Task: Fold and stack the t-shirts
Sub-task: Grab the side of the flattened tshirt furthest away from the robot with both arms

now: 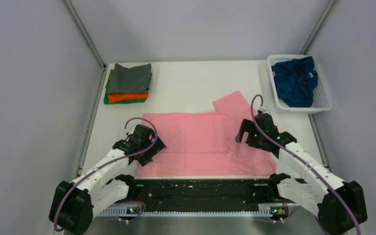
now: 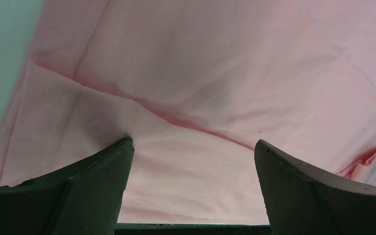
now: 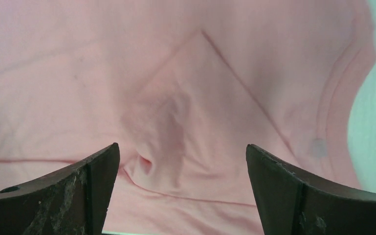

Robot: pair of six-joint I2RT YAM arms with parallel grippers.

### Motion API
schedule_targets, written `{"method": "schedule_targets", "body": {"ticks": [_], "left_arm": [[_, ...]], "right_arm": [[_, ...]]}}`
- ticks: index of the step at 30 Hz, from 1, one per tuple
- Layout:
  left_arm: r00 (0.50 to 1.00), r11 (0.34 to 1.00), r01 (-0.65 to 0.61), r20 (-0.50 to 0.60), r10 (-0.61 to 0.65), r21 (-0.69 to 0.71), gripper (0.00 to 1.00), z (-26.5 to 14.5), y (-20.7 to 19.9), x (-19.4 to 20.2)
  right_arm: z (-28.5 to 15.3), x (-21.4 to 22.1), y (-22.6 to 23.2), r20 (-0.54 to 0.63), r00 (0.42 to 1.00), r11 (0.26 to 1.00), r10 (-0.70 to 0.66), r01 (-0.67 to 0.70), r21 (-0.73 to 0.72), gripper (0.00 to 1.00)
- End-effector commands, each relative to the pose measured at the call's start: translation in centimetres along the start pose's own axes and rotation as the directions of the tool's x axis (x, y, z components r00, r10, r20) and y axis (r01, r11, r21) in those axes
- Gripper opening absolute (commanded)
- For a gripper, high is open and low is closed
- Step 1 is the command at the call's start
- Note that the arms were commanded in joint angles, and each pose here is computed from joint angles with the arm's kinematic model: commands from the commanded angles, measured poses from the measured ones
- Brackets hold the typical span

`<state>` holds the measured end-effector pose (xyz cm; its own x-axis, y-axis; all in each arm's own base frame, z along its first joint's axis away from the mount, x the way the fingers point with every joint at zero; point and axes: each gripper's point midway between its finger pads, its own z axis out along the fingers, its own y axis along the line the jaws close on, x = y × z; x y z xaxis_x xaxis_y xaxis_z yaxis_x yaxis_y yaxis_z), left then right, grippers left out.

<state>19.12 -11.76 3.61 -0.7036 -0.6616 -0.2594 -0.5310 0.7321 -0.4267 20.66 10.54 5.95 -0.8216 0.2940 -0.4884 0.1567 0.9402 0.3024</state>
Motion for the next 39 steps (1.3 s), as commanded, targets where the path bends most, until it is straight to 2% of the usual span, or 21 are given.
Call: {"method": "schedule_targets", "body": {"ticks": [1, 5, 10, 17, 21, 26, 30, 39], "left_arm": [[0.997, 0.996, -0.035, 0.062, 0.040, -0.087, 0.99, -1.5, 1.3, -1.4], [0.976, 0.994, -0.082, 0.195, 0.095, -0.073, 0.99, -2.8, -1.4, -5.2], [0.942, 0.983, -0.078, 0.311, 0.128, -0.169, 0.99, -3.3, -3.6, -11.5], [0.948, 0.974, -0.045, 0.297, 0.112, -0.224, 0.94, 1.2, -5.7, -19.2], [0.951, 0.969, -0.048, 0.286, 0.119, -0.243, 0.86, 4.5, -7.1, -22.1], [0.956, 0.948, -0.015, 0.273, 0.106, -0.316, 0.79, 7.9, -6.0, -23.4], [0.969, 0.936, -0.016, 0.225, 0.101, -0.351, 0.67, 9.8, -5.2, -23.0], [0.982, 0.921, -0.021, 0.163, 0.092, -0.390, 0.57, 9.4, -3.5, -21.0]], "right_arm": [[-2.5, -7.2, 1.9, 0.238, 0.971, 1.000, -0.017, 0.015, 0.013, 0.99], [-3.4, -11.6, 3.8, 0.368, 0.930, 1.000, -0.013, 0.020, -0.013, 0.99], [-1.9, -14.7, 5.9, 0.373, 0.925, 0.997, -0.068, 0.078, -0.012, 0.99], [2.0, -16.4, 6.7, 0.288, 0.953, 0.995, -0.095, 0.103, -0.015, 0.99], [3.6, -16.8, 6.9, 0.257, 0.963, 0.994, -0.080, 0.095, -0.046, 0.99], [4.5, -16.6, 6.5, 0.230, 0.970, 0.994, -0.076, 0.091, -0.055, 0.98], [4.7, -16.3, 6.0, 0.221, 0.972, 0.995, -0.075, 0.088, -0.048, 0.98], [4.5, -16.4, 5.8, 0.227, 0.971, 0.995, -0.070, 0.084, -0.050, 0.98]]}}
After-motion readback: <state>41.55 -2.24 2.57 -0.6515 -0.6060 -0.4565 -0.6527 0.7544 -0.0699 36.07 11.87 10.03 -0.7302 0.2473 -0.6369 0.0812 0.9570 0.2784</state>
